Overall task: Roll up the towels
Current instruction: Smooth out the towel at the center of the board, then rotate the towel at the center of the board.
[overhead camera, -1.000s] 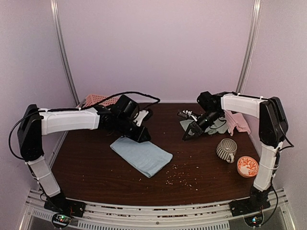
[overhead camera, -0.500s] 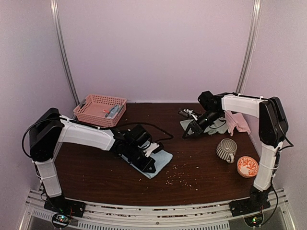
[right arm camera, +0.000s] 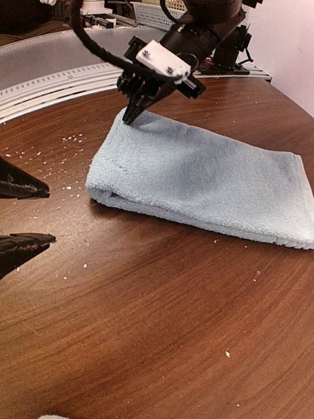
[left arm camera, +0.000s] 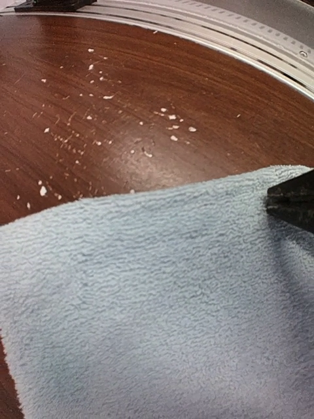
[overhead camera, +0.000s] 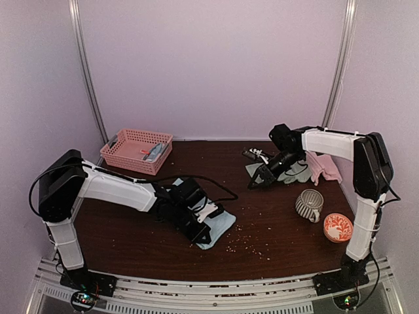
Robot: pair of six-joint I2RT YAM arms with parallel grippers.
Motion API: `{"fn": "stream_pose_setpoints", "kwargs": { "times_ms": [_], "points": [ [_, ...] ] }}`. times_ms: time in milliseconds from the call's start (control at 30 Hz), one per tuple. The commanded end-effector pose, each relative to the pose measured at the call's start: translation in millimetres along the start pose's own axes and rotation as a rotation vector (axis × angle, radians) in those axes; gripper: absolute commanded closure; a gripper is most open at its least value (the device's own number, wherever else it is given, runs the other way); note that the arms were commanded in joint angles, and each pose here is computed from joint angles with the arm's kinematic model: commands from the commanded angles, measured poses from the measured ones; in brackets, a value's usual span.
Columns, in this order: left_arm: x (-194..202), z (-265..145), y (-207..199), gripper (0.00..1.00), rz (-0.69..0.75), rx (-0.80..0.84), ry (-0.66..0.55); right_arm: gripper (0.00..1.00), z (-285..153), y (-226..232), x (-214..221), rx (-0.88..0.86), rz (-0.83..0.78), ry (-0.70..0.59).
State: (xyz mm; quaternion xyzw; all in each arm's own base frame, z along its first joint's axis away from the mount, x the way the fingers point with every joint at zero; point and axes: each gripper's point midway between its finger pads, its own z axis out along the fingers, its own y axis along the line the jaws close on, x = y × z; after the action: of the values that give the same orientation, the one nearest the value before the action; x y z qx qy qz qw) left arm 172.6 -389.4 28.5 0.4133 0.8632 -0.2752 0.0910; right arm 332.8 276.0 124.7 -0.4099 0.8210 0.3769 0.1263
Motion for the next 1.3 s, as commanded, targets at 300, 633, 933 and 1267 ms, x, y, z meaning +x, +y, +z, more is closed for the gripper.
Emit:
{"fn": "stream_pose_setpoints", "kwargs": {
  "times_ms": [300, 633, 933, 1267],
  "points": [
    [-44, -136, 115, 0.94, -0.269, -0.508, -0.272, 0.5, -173, -16, -106, 0.804, -0.193, -0.507],
    [-63, -99, 195, 1.0, -0.362, -0.619, -0.226, 0.0, -168, -47, -77, 0.748, -0.081, -0.536],
    [-107, -23, 185, 1.0, -0.227, -0.404, -0.237, 0.05, -152, -40, -66, 0.671, -0.072, -0.53],
    [-171, 15, 161, 1.0, -0.1, -0.314, -0.259, 0.05, -149, -32, -83, 0.597, -0.108, -0.484]
  ]
}}
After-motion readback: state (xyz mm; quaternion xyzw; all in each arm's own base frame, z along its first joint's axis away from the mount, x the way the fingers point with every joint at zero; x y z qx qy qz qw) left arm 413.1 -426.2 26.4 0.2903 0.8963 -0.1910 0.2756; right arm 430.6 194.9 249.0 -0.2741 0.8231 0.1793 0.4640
